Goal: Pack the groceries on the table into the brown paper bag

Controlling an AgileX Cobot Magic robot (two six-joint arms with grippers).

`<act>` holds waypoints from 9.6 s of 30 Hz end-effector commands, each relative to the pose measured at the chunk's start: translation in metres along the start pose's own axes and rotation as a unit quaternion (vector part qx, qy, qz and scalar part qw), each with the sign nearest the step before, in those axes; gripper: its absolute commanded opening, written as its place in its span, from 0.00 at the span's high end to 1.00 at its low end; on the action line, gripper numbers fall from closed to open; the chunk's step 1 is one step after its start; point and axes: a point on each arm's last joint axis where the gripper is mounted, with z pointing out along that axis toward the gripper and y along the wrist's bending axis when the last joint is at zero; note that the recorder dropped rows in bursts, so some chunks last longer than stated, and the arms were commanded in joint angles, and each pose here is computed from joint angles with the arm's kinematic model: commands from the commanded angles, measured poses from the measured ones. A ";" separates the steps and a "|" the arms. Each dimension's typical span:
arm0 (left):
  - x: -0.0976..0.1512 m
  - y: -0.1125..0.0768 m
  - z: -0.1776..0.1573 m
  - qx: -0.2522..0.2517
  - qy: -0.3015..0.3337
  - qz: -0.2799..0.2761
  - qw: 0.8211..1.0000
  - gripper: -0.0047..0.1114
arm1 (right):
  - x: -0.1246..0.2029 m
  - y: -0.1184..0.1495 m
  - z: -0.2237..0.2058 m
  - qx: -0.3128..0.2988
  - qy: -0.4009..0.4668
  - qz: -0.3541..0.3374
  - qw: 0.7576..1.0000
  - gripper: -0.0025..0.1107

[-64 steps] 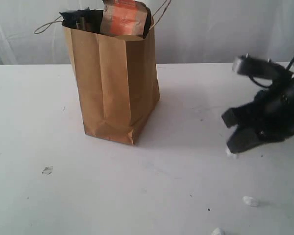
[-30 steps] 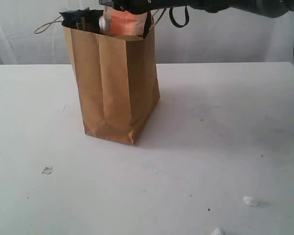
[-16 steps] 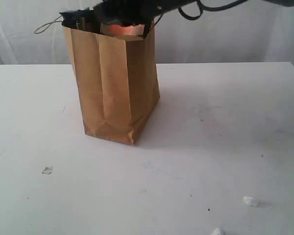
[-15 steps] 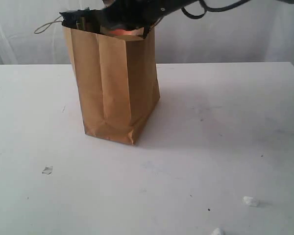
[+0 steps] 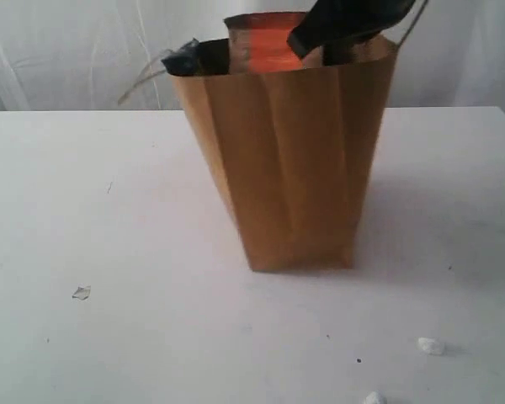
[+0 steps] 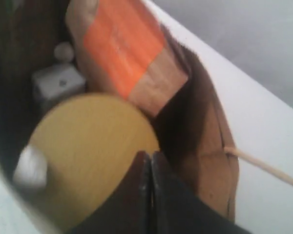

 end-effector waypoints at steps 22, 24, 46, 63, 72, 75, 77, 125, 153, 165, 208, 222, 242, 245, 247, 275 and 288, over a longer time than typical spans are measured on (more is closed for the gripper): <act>0.001 -0.001 -0.001 0.005 -0.002 -0.004 1.000 0.96 | -0.010 -0.023 -0.019 0.056 -0.087 0.001 0.995 0.98; 0.001 -0.001 -0.001 0.005 -0.002 -0.004 1.000 0.96 | -0.011 -0.023 -0.020 0.057 -0.093 0.002 0.994 0.98; 0.001 -0.001 -0.001 0.005 -0.002 -0.004 1.000 0.96 | 0.083 -0.114 -0.144 0.225 -0.066 0.180 0.955 0.98; 0.001 -0.001 -0.001 0.005 -0.002 -0.004 1.000 0.96 | 0.260 0.001 -0.013 -0.232 0.163 0.311 0.907 0.98; 0.001 -0.001 -0.001 0.005 -0.002 -0.004 1.000 0.96 | 0.257 0.041 0.022 -0.207 0.119 0.106 0.965 0.70; 0.001 -0.001 -0.001 0.005 -0.002 -0.004 1.000 0.96 | 0.257 0.039 0.038 -0.186 0.122 0.094 0.971 0.65; 0.001 -0.001 -0.001 0.005 -0.002 -0.004 1.000 0.96 | 0.259 0.040 0.048 -0.188 0.133 0.095 0.968 0.65; 0.001 -0.001 -0.001 0.005 -0.002 -0.004 1.000 0.96 | 0.117 0.075 -0.052 -0.530 -0.085 0.133 0.833 0.98; 0.001 -0.001 -0.001 0.005 -0.002 -0.004 1.000 0.96 | 0.038 0.012 -0.012 -0.098 -0.278 0.109 0.949 0.98; 0.001 -0.001 -0.001 0.005 -0.002 -0.004 1.000 0.96 | 0.057 0.001 -0.017 -0.101 -0.202 0.110 0.968 0.71; 0.001 -0.001 -0.001 0.005 -0.002 -0.004 1.000 0.96 | 0.280 -0.021 -0.050 0.147 0.359 0.163 0.907 0.98; 0.001 -0.001 -0.001 0.005 -0.002 -0.004 1.000 0.96 | 0.256 0.054 -0.018 -0.234 0.186 0.129 0.946 0.85; 0.001 -0.001 -0.001 0.005 -0.002 -0.004 1.000 0.96 | 0.247 0.126 0.073 -0.308 0.237 -0.026 0.921 0.64; 0.001 -0.001 -0.001 0.005 -0.002 -0.004 1.000 0.96 | 0.251 0.130 0.081 -0.303 0.247 -0.046 0.919 0.64; 0.001 -0.001 -0.001 0.005 -0.002 -0.004 1.000 0.96 | 0.253 0.130 0.086 -0.300 0.250 -0.047 0.920 0.64; 0.001 -0.001 -0.001 0.005 -0.002 -0.004 1.000 0.96 | 0.191 0.131 0.057 -0.439 0.276 -0.026 0.855 0.98; 0.001 -0.001 -0.001 0.005 -0.002 -0.004 1.000 0.96 | 0.116 0.173 0.002 -0.488 0.162 -0.149 0.845 0.98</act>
